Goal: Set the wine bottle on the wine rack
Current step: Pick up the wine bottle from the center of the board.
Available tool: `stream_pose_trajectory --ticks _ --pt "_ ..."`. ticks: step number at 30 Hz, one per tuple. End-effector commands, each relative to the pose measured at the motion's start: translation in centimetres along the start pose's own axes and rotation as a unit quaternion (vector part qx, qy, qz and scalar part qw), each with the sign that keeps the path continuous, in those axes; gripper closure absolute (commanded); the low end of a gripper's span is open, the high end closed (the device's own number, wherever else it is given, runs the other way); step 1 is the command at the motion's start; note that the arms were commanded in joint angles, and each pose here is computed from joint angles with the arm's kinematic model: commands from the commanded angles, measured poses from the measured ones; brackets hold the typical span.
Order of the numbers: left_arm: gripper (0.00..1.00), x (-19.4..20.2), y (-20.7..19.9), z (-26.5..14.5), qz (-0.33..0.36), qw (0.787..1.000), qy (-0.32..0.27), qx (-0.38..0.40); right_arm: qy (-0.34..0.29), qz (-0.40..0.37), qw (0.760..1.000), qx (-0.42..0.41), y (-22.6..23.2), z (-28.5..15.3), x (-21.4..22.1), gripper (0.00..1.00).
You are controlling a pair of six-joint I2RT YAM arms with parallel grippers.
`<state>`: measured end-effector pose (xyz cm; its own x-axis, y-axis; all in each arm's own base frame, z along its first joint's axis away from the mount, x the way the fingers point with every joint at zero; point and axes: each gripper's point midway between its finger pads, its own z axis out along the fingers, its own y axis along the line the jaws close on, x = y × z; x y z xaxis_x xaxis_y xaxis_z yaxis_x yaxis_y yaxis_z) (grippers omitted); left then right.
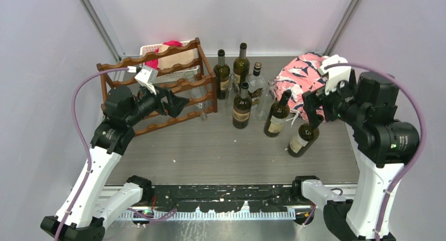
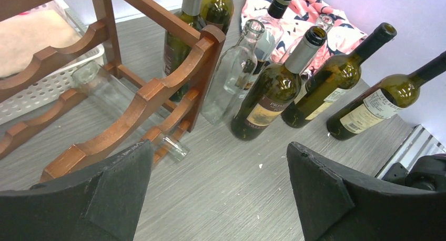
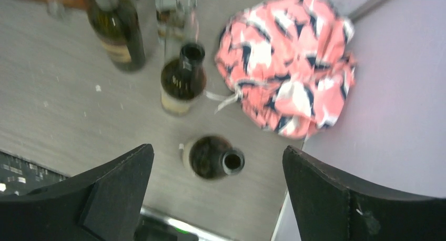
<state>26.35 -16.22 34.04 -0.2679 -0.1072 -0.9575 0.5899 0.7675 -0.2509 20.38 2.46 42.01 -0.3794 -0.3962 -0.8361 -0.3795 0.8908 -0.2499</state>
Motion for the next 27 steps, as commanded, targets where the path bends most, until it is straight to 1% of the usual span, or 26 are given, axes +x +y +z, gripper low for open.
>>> stream_pose_trajectory --ticks 1,4,8,14,19,23,25,27 --pt "0.04 -1.8 -0.1 -0.3 0.034 0.999 -0.039 -0.001 0.109 -0.004 0.994 0.023 -0.6 1.3 6.0 0.03" --pt "0.04 -1.7 0.0 -0.2 0.034 0.999 -0.039 -0.002 0.152 0.009 0.987 0.045 -1.1 1.9 8.8 0.05" --pt "0.04 -1.3 0.2 0.1 0.033 0.999 -0.032 -0.003 0.204 0.029 0.978 0.035 -1.0 4.0 11.1 0.17" --pt "0.05 -1.2 0.4 0.2 0.036 0.999 -0.030 -0.005 0.234 0.057 0.970 0.015 -1.0 6.4 12.6 0.28" --pt "0.05 -1.2 0.3 0.1 0.037 0.999 -0.031 -0.003 0.255 0.075 0.964 0.002 -1.2 6.9 13.7 0.38" --pt "0.05 -1.3 0.1 0.1 0.037 0.999 -0.033 0.002 0.260 0.083 0.962 -0.010 -0.8 6.8 14.0 0.45" --pt "0.05 -1.3 -0.1 0.1 0.036 0.999 -0.033 0.007 0.262 0.087 0.961 -0.021 -0.4 6.6 13.9 0.51" --pt "0.05 -1.3 -0.2 0.1 0.036 0.999 -0.033 0.009 0.267 0.088 0.959 -0.027 -0.1 6.4 14.0 0.61"
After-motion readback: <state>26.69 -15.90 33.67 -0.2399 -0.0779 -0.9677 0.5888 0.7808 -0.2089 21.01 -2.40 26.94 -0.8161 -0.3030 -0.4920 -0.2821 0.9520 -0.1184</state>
